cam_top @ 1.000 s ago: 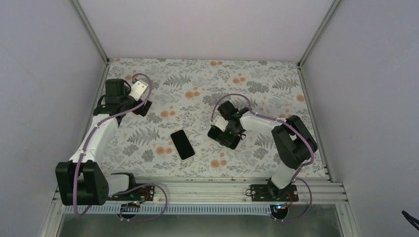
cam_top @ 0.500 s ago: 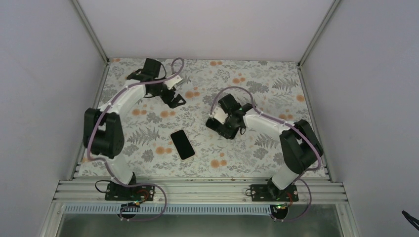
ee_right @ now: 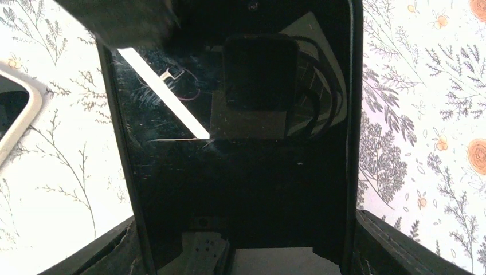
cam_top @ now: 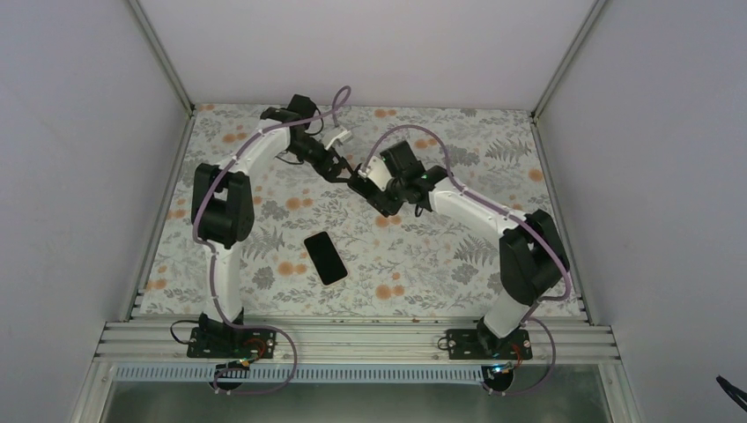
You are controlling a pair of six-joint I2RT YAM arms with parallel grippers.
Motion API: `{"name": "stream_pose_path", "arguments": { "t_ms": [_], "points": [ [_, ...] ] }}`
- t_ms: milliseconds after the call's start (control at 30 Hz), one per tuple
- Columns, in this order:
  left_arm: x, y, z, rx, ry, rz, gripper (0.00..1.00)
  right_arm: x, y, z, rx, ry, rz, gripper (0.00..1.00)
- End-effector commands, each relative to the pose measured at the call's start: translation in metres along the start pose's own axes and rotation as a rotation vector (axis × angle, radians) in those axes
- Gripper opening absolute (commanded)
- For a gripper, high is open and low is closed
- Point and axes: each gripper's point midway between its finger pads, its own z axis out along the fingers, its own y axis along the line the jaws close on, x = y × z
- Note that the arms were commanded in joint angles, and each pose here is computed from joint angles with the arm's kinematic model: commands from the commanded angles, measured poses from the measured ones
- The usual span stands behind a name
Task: Take the phone out of the phone case
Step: Pick up the phone at the center of the board.
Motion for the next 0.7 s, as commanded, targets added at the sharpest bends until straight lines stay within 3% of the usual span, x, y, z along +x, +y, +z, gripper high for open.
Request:
{"name": "stream_pose_path", "arguments": {
  "t_ms": [0, 100, 300, 467, 533, 567, 667],
  "points": [
    [-0.011, -0.017, 0.003, 0.103, -0.019, -0.055, 1.00, -0.037, -0.003, 0.000, 0.026, -0.090, 0.019, 0.54],
    [-0.011, -0.023, 0.009, 0.141, -0.004, -0.055, 0.94, -0.041, -0.006, 0.002, 0.041, -0.106, 0.033, 0.54],
    [-0.004, -0.040, 0.014, 0.212, 0.020, -0.029, 0.64, -0.051, -0.013, -0.008, 0.079, -0.165, 0.058, 0.55],
    [-0.001, -0.047, 0.019, 0.241, 0.040, -0.025, 0.25, -0.057, -0.015, -0.016, 0.085, -0.181, 0.060, 0.56],
    [-0.004, -0.048, 0.016, 0.238, 0.031, -0.007, 0.07, -0.056, -0.015, -0.022, 0.082, -0.182, 0.053, 0.65],
    [-0.007, -0.050, 0.013, 0.234, 0.025, 0.008, 0.03, -0.056, -0.014, -0.029, 0.077, -0.190, 0.046, 0.73],
    [-0.015, -0.062, -0.001, 0.212, 0.001, 0.082, 0.02, -0.039, -0.003, -0.041, 0.008, -0.179, 0.006, 0.90]
  ]
}}
